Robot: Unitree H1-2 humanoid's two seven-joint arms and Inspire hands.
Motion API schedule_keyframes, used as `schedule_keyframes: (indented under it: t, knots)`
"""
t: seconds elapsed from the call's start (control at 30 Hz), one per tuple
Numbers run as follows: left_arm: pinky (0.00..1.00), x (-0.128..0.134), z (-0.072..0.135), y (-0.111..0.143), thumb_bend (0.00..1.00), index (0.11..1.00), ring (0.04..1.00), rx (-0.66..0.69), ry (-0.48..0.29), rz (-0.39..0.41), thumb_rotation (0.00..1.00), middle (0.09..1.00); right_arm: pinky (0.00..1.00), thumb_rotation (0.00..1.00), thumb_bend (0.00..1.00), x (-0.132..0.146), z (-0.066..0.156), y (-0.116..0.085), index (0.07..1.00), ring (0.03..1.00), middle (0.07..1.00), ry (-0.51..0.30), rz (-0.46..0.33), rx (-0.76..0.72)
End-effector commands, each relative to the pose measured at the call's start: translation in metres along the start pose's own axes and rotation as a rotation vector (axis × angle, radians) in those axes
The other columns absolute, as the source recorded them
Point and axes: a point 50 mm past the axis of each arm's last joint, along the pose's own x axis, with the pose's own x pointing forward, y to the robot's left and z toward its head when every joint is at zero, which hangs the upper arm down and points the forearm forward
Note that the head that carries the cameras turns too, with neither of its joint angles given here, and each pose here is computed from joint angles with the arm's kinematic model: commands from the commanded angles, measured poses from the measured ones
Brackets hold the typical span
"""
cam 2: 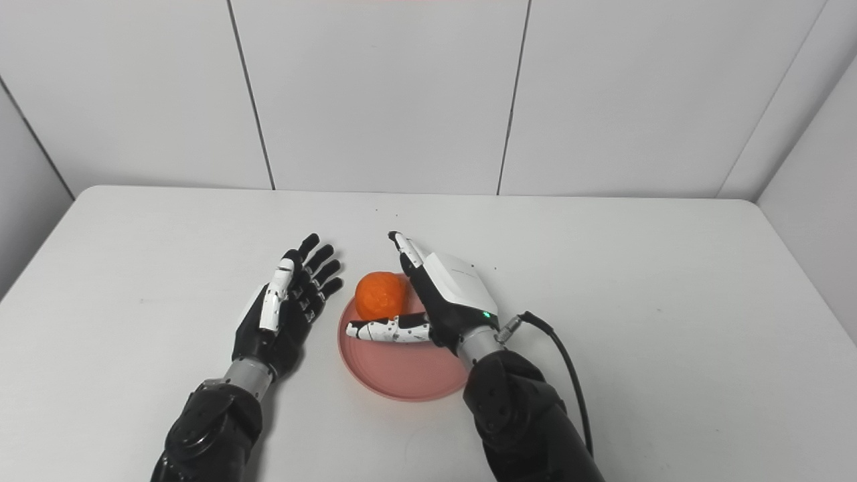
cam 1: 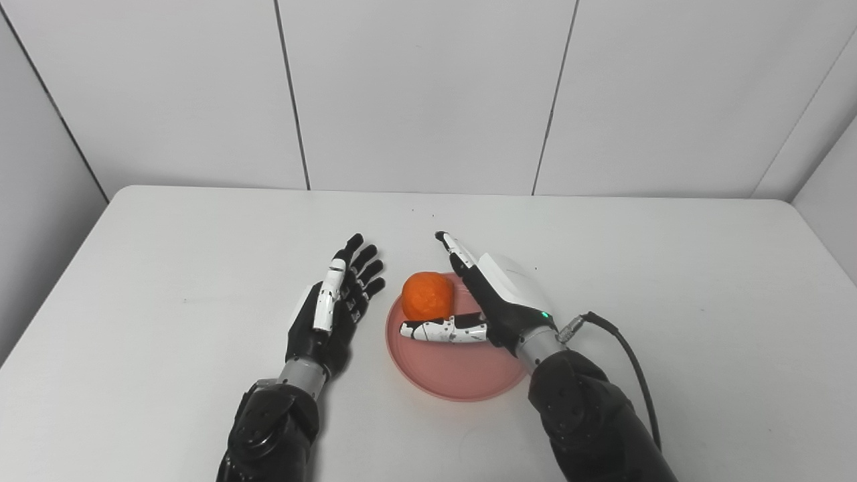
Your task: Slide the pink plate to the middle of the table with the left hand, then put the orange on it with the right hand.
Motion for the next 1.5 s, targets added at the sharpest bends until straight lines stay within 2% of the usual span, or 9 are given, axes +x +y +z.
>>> schedule_keyframes:
  t: [0.0,0.17,0.27,0.43,0.6,0.83,1.0,1.13,1.47]
  knots:
    - [0.97,-0.003,0.002,-0.003,0.38,0.989,0.976,0.021,-0.024,0.016,1.0,0.986,0.83,0.71,1.0,-0.002,0.014,-0.017,1.0,0.934,0.993,-0.096,-0.11,0.006]
    - [0.98,-0.006,0.009,-0.006,0.38,0.974,0.975,0.06,-0.084,0.032,1.0,0.989,0.79,0.79,1.0,-0.013,0.012,-0.027,1.0,0.918,0.991,-0.171,-0.26,0.102]
    - [0.99,-0.009,0.013,-0.008,0.39,0.975,0.972,0.074,-0.099,0.033,1.0,0.988,0.85,0.86,0.94,-0.018,0.01,-0.033,1.0,0.949,0.994,-0.215,-0.353,0.159]
    - [1.0,-0.017,0.016,-0.008,0.39,0.983,0.987,0.102,-0.125,0.038,1.0,0.997,0.91,0.99,0.92,-0.042,-0.003,-0.046,1.0,0.971,1.0,-0.19,-0.437,0.175]
    - [1.0,-0.024,0.015,-0.003,0.41,0.982,0.988,0.119,-0.125,0.058,1.0,0.996,0.91,1.0,0.86,-0.064,-0.032,-0.036,1.0,0.961,0.991,-0.12,-0.486,0.275]
    - [1.0,-0.029,0.014,0.005,0.41,1.0,1.0,0.121,-0.117,0.038,1.0,1.0,0.9,1.0,0.78,-0.065,-0.055,-0.02,0.999,0.962,0.999,-0.078,-0.49,0.508]
    - [1.0,-0.033,0.015,0.011,0.39,1.0,1.0,0.141,-0.112,0.022,1.0,1.0,0.98,1.0,0.79,-0.061,-0.064,-0.005,1.0,0.997,1.0,-0.035,-0.452,0.679]
    - [1.0,-0.034,0.016,0.014,0.37,1.0,1.0,0.137,-0.106,0.009,1.0,1.0,1.0,1.0,0.67,-0.057,-0.065,0.003,1.0,1.0,1.0,-0.011,-0.402,0.814]
    - [1.0,-0.035,0.014,0.017,0.37,1.0,1.0,0.141,-0.093,0.002,1.0,1.0,1.0,1.0,0.4,-0.056,-0.068,0.007,1.0,1.0,1.0,0.013,-0.394,0.867]
